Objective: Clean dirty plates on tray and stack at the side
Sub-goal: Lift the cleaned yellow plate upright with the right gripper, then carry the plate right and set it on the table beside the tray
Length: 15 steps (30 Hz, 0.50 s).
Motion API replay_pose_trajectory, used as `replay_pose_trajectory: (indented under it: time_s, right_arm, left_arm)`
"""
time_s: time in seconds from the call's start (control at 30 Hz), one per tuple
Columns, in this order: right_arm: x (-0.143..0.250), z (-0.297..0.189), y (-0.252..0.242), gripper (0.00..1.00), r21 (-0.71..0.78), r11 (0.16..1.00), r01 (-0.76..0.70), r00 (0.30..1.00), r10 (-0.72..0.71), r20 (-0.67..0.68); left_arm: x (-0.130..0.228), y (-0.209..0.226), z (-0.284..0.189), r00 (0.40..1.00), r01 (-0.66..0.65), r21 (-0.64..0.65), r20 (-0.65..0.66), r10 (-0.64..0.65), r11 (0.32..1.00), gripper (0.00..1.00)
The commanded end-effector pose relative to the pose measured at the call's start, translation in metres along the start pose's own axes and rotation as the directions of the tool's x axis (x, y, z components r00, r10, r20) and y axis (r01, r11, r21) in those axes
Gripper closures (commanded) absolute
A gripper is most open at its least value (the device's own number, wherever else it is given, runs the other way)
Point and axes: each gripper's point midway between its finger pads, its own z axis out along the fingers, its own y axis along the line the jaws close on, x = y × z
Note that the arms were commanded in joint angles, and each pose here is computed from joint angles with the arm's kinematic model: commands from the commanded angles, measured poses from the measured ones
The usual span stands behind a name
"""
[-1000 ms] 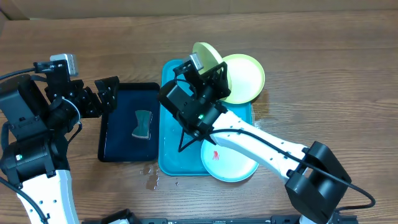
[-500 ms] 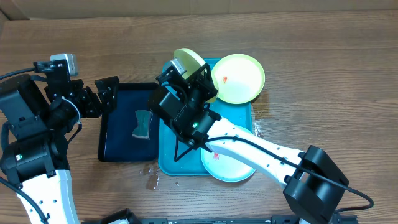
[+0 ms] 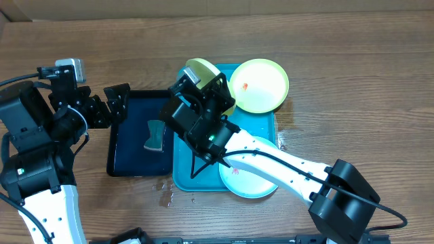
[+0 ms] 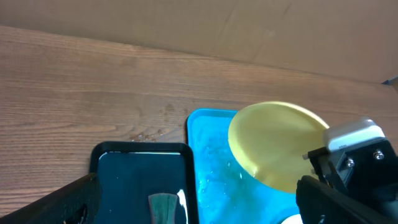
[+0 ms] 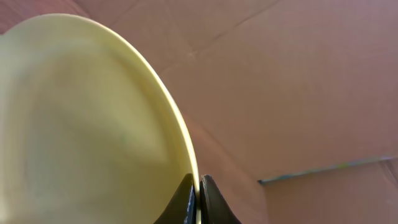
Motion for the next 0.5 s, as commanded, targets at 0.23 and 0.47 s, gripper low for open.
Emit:
replay_pose_trajectory:
  time_s: [0.23,0.47]
  right_arm:
    - [0.021,0.025,-0.022,0.96,-0.32,0.779,-0.539,0.841,0.474,-0.262]
    - [0.015,0.034,-0.109,0.96,-0.466,0.49,-0.737,0.658,0.676,-0.33]
  left_arm:
    - [-0.001,-0.004,-0.005,1.0,-0.026,0.011,0.011,0.025,1.0,0.0]
    - [0.002,0.004,-0.005,1.0,-0.018,-0.034,-0.004,0.018,0.999,0.0]
